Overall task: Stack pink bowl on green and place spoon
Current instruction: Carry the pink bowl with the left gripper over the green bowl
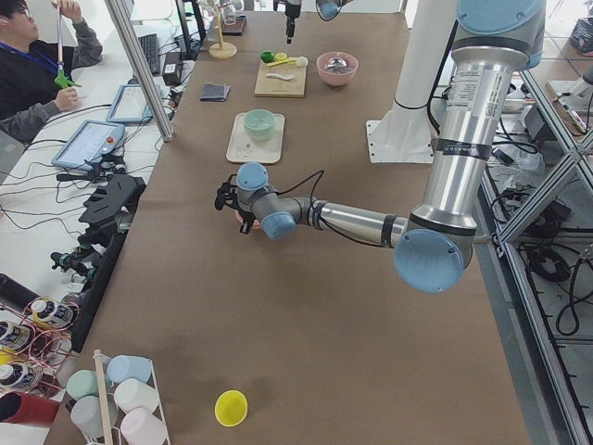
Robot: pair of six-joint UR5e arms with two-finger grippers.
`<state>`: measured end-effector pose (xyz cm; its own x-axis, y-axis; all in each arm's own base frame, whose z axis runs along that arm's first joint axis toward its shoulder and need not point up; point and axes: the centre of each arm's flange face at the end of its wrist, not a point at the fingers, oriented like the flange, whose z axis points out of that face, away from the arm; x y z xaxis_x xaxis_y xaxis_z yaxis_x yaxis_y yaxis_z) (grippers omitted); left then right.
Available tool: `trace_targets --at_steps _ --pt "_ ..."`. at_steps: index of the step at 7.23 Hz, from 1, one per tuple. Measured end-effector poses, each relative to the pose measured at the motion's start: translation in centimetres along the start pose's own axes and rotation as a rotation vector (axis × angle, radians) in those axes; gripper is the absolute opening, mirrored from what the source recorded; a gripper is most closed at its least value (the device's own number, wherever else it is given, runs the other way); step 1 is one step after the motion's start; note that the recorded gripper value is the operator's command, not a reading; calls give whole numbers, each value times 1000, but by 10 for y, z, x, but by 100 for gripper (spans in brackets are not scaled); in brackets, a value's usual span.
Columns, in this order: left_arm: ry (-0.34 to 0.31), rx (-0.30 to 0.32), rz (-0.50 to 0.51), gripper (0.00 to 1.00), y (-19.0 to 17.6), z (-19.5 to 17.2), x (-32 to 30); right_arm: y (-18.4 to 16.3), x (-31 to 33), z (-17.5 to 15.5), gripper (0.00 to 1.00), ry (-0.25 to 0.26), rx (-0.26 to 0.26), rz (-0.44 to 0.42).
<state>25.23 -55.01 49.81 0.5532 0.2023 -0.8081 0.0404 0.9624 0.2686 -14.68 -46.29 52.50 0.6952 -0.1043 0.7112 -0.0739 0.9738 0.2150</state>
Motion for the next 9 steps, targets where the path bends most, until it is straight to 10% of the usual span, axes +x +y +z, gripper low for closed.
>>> trace_targets --at_steps 3,9 --pt "12 5 -190 0 -59 -38 139 1 -1 -1 100 -2 0 0" --pt "-37 12 -388 0 -86 10 411 0 -2 -2 100 -3 4 -1"
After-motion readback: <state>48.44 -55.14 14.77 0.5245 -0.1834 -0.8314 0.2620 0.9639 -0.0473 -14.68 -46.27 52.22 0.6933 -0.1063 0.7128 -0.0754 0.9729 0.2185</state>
